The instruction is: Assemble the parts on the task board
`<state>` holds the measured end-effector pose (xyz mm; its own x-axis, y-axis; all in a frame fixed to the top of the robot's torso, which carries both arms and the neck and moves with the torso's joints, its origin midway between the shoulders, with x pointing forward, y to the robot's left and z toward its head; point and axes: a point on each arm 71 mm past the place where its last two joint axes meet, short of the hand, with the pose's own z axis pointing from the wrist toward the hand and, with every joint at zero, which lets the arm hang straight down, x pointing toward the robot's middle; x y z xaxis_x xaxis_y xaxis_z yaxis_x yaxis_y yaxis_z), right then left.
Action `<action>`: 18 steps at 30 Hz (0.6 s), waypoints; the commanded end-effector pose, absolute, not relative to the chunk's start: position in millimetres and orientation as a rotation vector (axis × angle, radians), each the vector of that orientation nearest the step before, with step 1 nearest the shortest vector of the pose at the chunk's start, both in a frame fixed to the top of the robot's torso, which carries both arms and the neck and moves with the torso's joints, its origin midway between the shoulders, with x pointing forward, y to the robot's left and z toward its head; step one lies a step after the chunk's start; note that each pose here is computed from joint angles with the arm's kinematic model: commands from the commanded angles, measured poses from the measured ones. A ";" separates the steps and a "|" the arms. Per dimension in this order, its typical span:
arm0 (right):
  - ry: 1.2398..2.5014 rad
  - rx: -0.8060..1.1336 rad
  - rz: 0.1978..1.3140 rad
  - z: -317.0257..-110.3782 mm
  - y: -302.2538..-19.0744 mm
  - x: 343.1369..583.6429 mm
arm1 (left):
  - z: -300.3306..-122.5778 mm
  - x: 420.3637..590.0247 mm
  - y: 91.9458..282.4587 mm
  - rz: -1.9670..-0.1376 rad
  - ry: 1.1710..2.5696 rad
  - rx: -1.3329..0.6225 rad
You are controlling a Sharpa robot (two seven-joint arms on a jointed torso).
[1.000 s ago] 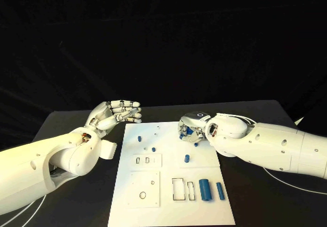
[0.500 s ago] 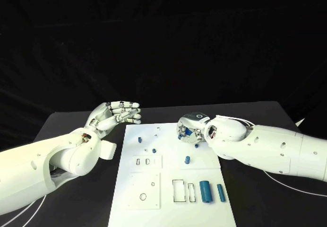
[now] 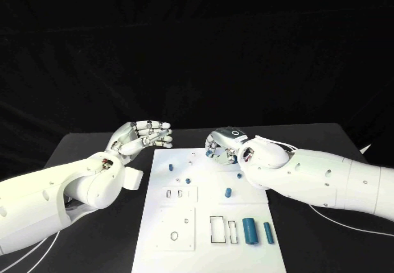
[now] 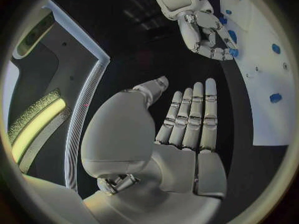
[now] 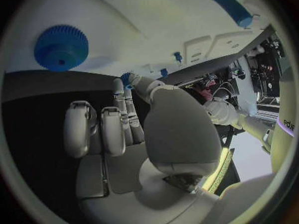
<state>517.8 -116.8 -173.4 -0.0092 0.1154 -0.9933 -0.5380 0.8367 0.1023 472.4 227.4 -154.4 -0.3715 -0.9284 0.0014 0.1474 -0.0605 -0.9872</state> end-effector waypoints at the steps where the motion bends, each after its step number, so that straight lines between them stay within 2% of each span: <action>1: 1.450 -0.309 0.537 -169.9 -110.9 523.5 | -152.6 473.5 226.2 -1.598 1.330 -0.909; 18: 1.483 -0.330 0.548 -184.3 -83.6 536.6 | -151.9 474.2 224.5 -1.600 1.330 -0.913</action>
<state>537.2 -86.0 -182.9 0.0094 0.1446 -0.9894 -0.5188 0.8466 0.1188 474.3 226.6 -154.0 -0.3682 -0.9297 0.0090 0.1453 -0.0671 -0.9871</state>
